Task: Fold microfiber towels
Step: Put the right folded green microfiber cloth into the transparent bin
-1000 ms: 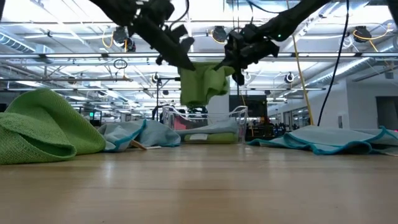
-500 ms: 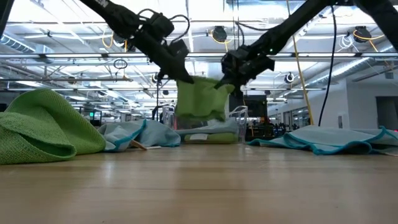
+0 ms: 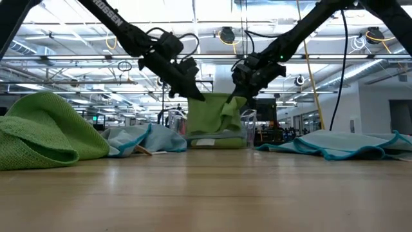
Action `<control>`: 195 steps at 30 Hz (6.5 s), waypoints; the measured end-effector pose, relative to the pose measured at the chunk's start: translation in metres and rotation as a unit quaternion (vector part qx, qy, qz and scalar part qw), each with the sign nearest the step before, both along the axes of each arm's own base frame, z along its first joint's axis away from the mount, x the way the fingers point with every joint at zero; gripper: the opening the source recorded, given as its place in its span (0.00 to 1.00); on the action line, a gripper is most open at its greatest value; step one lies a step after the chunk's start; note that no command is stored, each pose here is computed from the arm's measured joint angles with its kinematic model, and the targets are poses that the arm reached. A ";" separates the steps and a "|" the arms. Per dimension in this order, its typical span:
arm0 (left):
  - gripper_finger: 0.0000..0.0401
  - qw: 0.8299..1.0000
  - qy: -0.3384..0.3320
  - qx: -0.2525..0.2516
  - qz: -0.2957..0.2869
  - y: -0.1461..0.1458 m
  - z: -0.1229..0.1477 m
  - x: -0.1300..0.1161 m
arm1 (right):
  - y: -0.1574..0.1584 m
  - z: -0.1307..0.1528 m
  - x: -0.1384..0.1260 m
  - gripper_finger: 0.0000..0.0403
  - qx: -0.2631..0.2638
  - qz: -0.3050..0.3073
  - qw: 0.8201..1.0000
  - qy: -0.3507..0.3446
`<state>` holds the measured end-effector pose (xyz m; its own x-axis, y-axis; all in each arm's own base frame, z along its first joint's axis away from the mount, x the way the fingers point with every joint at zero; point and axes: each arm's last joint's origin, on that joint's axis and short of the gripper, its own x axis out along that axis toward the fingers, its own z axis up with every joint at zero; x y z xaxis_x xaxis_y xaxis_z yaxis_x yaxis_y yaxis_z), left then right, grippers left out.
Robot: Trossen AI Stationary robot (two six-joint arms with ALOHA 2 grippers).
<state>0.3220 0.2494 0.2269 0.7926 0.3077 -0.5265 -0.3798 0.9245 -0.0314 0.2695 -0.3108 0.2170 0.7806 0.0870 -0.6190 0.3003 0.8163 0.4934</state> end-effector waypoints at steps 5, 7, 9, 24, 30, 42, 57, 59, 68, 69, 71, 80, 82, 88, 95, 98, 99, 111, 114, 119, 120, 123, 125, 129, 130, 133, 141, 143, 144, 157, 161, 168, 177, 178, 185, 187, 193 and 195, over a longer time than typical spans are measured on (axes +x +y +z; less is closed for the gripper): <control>0.02 1.000 0.011 0.007 0.022 0.006 -0.009 0.001 | -0.003 -0.010 0.002 0.02 -0.011 -0.013 1.000 0.026; 0.04 0.999 0.015 0.006 0.031 0.008 -0.012 0.001 | -0.004 -0.009 0.002 0.03 -0.028 -0.021 0.999 0.032; 0.08 0.999 0.020 0.009 0.038 0.008 -0.014 0.001 | -0.006 -0.009 0.002 0.05 -0.040 -0.031 0.998 0.039; 0.39 0.995 0.020 0.011 0.093 0.012 -0.015 0.000 | -0.008 -0.007 0.000 0.39 -0.052 -0.058 0.996 0.051; 0.52 0.995 -0.001 0.007 0.104 0.009 -0.002 -0.002 | -0.006 0.010 -0.006 0.43 -0.075 -0.090 0.991 0.067; 0.56 0.989 -0.075 0.004 0.128 0.001 0.024 0.001 | 0.006 0.034 -0.023 0.44 -0.078 -0.131 0.982 0.109; 0.27 0.992 0.015 -0.036 0.123 0.023 -0.028 0.044 | 0.033 0.072 -0.012 0.34 -0.011 -0.210 0.977 0.042; 0.22 0.990 0.044 -0.054 0.126 0.024 -0.040 0.041 | 0.035 0.073 -0.007 0.30 0.006 -0.223 0.974 0.035; 0.09 0.990 0.071 -0.056 0.108 0.020 -0.049 0.044 | 0.036 0.082 0.007 0.14 0.003 -0.295 0.955 -0.016; 0.08 0.990 0.072 -0.053 0.106 0.021 -0.052 0.045 | 0.035 0.082 0.008 0.14 0.006 -0.297 0.955 -0.021; 0.09 0.990 0.069 -0.059 0.110 0.023 -0.057 0.046 | 0.035 0.080 0.012 0.13 0.014 -0.298 0.954 -0.021; 0.10 0.993 0.028 -0.036 0.107 0.024 -0.008 0.029 | 0.034 0.075 0.015 0.13 0.018 -0.291 0.956 -0.008; 0.10 0.992 0.017 -0.043 0.115 0.021 0.007 0.023 | 0.034 0.075 0.015 0.13 0.019 -0.292 0.956 -0.008; 0.10 0.991 -0.016 -0.053 0.118 0.003 0.050 0.009 | 0.041 0.086 0.023 0.13 0.064 -0.287 0.955 -0.029; 0.10 0.987 -0.067 -0.053 0.135 -0.030 0.113 -0.021 | 0.036 0.111 0.036 0.18 0.084 -0.303 0.947 -0.071; 0.10 0.986 -0.086 -0.040 0.139 -0.047 0.137 -0.034 | 0.030 0.091 0.051 0.18 0.117 -0.289 0.950 -0.022; 0.10 0.985 -0.090 -0.036 0.139 -0.052 0.143 -0.037 | 0.028 0.082 0.058 0.17 0.128 -0.281 0.951 -0.009; 0.10 0.984 -0.027 -0.081 0.157 -0.106 0.162 -0.068 | -0.006 -0.010 0.088 0.04 0.149 -0.260 0.940 0.166; 0.10 0.985 -0.009 -0.076 0.156 -0.116 0.160 -0.066 | -0.001 -0.021 0.090 0.02 0.141 -0.248 0.937 0.200; 0.10 0.987 -0.002 -0.072 0.146 -0.125 0.159 -0.062 | 0.001 -0.031 0.095 0.02 0.114 -0.256 0.933 0.225; 0.10 0.987 -0.001 -0.070 0.146 -0.126 0.159 -0.061 | 0.002 -0.032 0.095 0.02 0.106 -0.257 0.933 0.228; 0.10 0.987 0.002 -0.060 0.150 -0.127 0.159 -0.061 | 0.003 -0.029 0.096 0.02 0.090 -0.259 0.934 0.229; 0.10 0.986 0.004 -0.052 0.157 -0.126 0.159 -0.061 | 0.003 -0.025 0.095 0.02 0.084 -0.255 0.937 0.224; 0.10 0.985 0.019 -0.033 0.170 -0.117 0.156 -0.061 | 0.006 -0.003 0.095 0.02 0.082 -0.235 0.951 0.182; 0.10 0.984 0.022 -0.032 0.172 -0.113 0.154 -0.061 | 0.008 0.005 0.094 0.02 0.082 -0.230 0.954 0.172; 0.10 0.982 0.023 -0.035 0.186 -0.100 0.148 -0.058 | 0.012 0.022 0.090 0.02 0.078 -0.229 0.957 0.160; 0.10 0.980 0.001 -0.085 0.181 -0.052 0.117 -0.037 | 0.033 0.072 0.068 0.02 0.056 -0.215 0.963 0.155; 0.10 0.975 0.003 -0.106 0.193 -0.044 0.105 -0.030 | 0.038 0.082 0.061 0.02 0.042 -0.220 0.960 0.166; 0.10 0.973 0.008 -0.122 0.198 -0.040 0.098 -0.026 | 0.040 0.087 0.057 0.02 0.033 -0.225 0.959 0.172; 0.10 0.955 0.038 -0.192 0.223 0.004 0.055 0.050 | 0.060 0.121 0.009 0.02 -0.018 -0.272 0.920 0.283; 0.10 0.935 0.079 -0.224 0.262 0.016 0.035 0.059 | 0.060 0.121 -0.003 0.02 -0.007 -0.278 0.907 0.316; 0.10 0.909 0.111 -0.250 0.314 0.017 0.003 0.060 | 0.056 0.119 -0.014 0.02 0.001 -0.274 0.900 0.339; 0.10 0.887 0.138 -0.269 0.350 0.002 -0.033 0.055 | 0.046 0.120 -0.019 0.02 -0.007 -0.280 0.903 0.325; 0.10 0.887 0.137 -0.266 0.352 0.000 -0.036 0.055 | 0.045 0.120 -0.020 0.02 -0.007 -0.279 0.904 0.325; 0.10 0.864 0.180 -0.267 0.387 -0.010 -0.052 0.048 | 0.041 0.120 -0.024 0.02 -0.015 -0.269 0.906 0.327; 0.10 0.866 0.175 -0.272 0.382 -0.011 -0.051 0.050 | 0.040 0.120 -0.025 0.02 -0.016 -0.268 0.906 0.328; 0.10 0.868 0.173 -0.276 0.375 -0.012 -0.045 0.053 | 0.039 0.120 -0.026 0.02 -0.021 -0.260 0.907 0.330; 0.10 0.871 0.165 -0.277 0.371 -0.012 -0.039 0.054 | 0.039 0.120 -0.026 0.02 -0.022 -0.259 0.908 0.329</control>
<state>0.3763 0.2373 0.1877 0.2609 0.2975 -0.9184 -0.9394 0.2976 -0.1704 0.2433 -0.2717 0.3371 0.1691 -0.2215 -0.9604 0.8675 0.4960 0.0383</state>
